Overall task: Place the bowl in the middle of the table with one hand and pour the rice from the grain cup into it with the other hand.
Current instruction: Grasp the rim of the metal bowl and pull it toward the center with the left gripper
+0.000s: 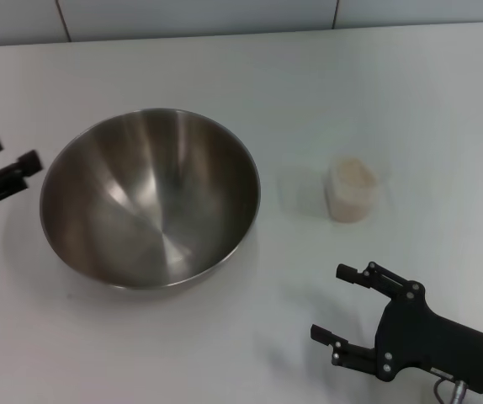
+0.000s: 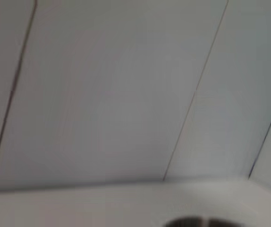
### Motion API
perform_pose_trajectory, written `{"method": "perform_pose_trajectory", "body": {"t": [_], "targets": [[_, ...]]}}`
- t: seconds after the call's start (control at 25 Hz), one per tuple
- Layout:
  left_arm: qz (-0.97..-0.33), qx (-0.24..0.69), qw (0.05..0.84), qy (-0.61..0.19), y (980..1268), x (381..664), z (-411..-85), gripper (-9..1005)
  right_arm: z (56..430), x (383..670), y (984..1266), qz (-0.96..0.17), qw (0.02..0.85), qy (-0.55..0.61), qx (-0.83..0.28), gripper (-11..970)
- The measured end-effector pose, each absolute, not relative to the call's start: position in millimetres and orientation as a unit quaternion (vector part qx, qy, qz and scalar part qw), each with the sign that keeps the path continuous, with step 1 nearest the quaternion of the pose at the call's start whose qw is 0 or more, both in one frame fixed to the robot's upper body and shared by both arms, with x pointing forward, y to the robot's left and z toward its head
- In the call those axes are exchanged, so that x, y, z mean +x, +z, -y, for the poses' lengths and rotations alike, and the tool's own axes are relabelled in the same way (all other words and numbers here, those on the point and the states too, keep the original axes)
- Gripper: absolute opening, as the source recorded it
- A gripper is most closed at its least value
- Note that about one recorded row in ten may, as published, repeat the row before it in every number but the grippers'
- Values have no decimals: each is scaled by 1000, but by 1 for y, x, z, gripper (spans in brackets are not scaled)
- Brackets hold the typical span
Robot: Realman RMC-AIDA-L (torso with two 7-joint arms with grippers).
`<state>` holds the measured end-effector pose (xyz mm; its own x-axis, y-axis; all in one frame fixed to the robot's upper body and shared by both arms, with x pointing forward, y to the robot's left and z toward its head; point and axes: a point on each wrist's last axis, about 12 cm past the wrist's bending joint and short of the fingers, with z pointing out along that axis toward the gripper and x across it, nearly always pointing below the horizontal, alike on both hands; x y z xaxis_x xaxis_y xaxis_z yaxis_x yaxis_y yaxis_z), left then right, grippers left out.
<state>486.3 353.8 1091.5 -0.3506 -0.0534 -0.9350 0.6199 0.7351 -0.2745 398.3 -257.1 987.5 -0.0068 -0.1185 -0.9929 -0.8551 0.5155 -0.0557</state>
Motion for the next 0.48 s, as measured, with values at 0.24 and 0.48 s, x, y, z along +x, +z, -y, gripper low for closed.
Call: {"method": "perform_pose_trajectory", "body": {"t": [0.24,0.48], "targets": [[-810,227,469,-270,1111,514,-327,815,257,397,988,-634,596,312,-381,814],[-833,234,432,-254,1112,528,-319,816,257,397,988,-635,596,311,-381,814]]}}
